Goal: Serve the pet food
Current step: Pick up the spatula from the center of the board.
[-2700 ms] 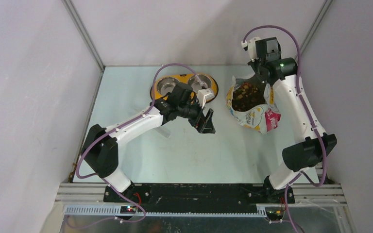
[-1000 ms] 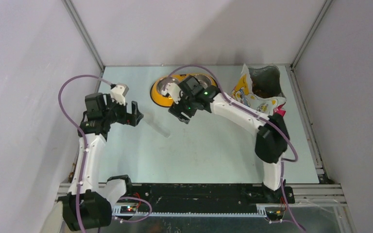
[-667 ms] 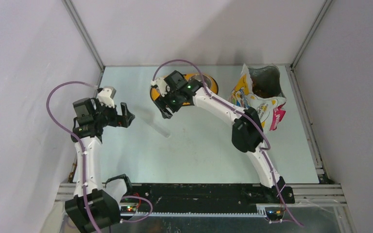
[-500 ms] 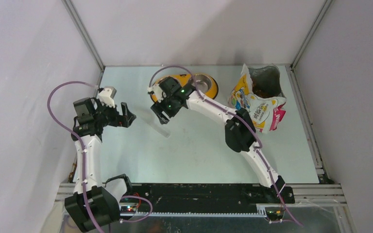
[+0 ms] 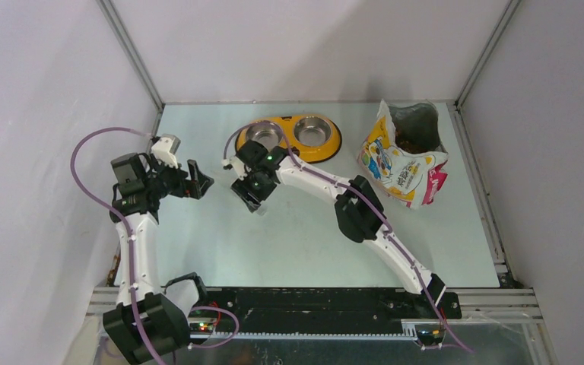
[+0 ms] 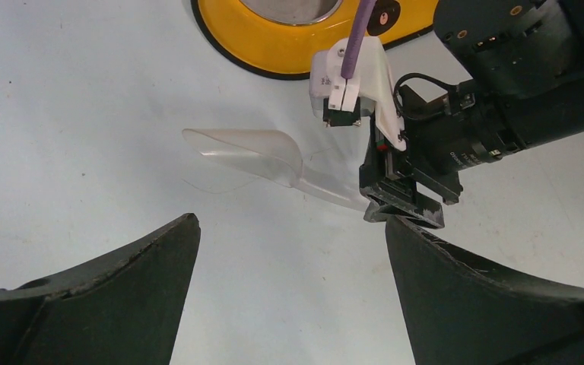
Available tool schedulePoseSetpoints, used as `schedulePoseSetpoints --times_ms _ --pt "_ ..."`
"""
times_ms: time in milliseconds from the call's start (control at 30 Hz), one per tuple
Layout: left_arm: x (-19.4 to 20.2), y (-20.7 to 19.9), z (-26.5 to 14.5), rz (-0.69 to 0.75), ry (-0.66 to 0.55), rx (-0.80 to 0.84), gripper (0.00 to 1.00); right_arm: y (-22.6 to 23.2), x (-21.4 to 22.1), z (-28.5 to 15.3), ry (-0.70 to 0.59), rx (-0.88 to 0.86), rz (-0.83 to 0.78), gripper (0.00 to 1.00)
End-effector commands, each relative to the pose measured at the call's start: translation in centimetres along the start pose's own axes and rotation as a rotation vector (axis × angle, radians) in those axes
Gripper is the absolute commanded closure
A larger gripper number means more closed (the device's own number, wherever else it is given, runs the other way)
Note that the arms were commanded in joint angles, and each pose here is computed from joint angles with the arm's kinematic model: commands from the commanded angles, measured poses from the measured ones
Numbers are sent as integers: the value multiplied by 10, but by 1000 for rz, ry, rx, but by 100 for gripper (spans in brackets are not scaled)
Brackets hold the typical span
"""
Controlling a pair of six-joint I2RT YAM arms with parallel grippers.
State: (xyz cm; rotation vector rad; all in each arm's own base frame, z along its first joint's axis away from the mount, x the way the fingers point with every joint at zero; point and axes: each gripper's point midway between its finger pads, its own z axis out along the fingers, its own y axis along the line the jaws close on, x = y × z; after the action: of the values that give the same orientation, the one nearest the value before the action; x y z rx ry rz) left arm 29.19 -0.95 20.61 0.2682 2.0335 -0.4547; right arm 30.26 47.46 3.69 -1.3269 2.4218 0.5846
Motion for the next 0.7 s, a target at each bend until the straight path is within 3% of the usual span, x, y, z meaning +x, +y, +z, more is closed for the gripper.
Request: schedulePoseSetpoints --times_ms 0,167,333,433,667 --pt "-7 -6 -4 11 -43 23 0 14 4 -9 13 -65 42 40" --pt "-8 -6 -6 11 -50 23 0 55 26 -19 36 -286 93 38" --pt "-9 -7 -7 12 -55 27 0 84 11 -50 -16 -447 82 35" --pt "-8 -6 -6 8 -55 26 0 73 -11 -65 -84 -416 62 34" --pt "-6 25 19 -136 -37 -36 0 -26 -44 -96 -215 -102 177 33"
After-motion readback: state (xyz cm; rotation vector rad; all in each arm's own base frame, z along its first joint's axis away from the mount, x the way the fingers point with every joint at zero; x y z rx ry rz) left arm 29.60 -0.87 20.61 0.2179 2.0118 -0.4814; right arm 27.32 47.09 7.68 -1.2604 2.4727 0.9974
